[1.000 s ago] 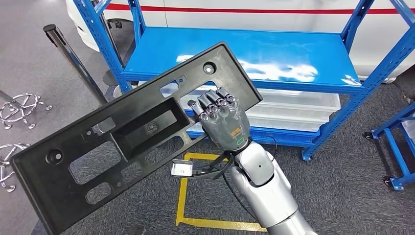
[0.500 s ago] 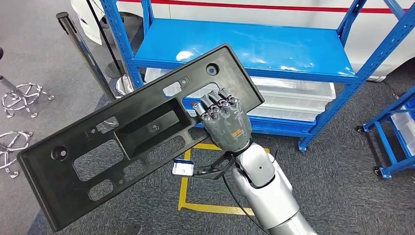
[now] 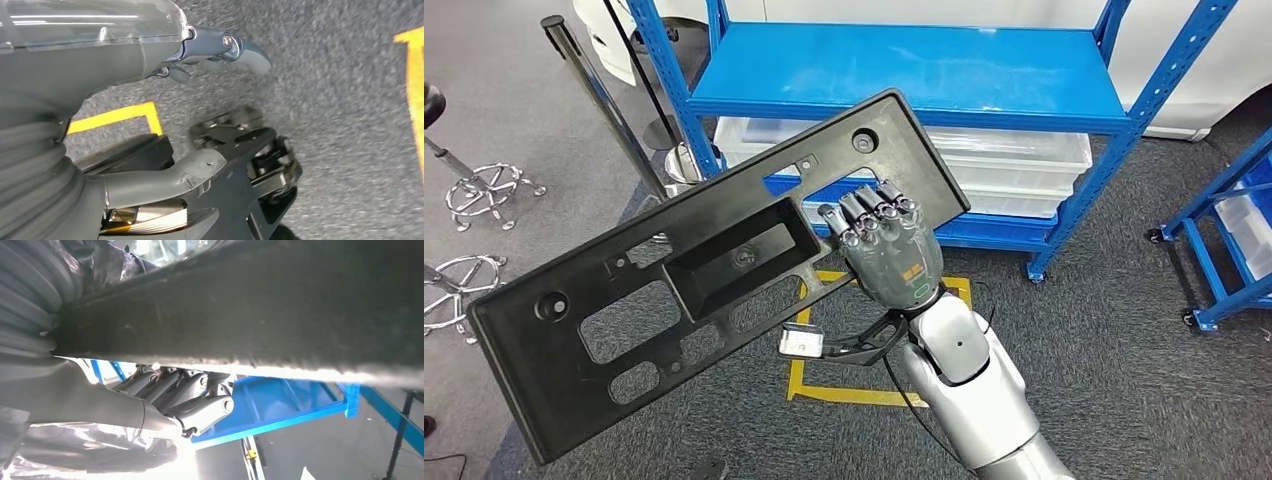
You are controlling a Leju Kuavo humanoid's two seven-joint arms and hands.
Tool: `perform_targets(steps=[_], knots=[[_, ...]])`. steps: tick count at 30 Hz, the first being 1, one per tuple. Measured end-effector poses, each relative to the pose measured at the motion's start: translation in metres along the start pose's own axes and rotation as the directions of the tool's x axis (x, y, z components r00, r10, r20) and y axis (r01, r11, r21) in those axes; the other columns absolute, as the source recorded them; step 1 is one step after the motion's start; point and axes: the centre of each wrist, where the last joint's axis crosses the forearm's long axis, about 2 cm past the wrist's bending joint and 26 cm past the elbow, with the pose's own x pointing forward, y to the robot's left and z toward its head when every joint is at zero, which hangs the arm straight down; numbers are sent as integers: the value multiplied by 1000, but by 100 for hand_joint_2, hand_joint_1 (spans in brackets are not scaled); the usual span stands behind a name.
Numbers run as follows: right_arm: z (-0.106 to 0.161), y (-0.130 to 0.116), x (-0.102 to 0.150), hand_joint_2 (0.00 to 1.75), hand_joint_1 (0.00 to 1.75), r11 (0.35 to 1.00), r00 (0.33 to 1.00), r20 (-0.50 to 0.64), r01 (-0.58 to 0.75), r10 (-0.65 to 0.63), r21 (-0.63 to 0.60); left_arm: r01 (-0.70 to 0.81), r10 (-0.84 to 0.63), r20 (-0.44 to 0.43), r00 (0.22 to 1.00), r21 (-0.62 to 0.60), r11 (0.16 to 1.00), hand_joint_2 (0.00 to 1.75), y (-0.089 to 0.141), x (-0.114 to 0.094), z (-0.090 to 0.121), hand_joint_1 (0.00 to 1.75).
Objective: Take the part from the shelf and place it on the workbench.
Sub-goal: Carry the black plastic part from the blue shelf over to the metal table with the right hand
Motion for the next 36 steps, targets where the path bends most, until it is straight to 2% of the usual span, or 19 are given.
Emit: perform_targets(steps=[14, 36], knots=[[0, -1, -2, 175, 175, 1000, 1000, 2, -8, 8, -3, 11, -11, 22, 1000, -6, 1000, 175, 0, 12, -5, 0], [1, 2, -4, 175, 175, 1000, 1000, -3, -12, 12, 9, 8, -8, 12, 1000, -11, 1000, 175, 0, 12, -4, 0]])
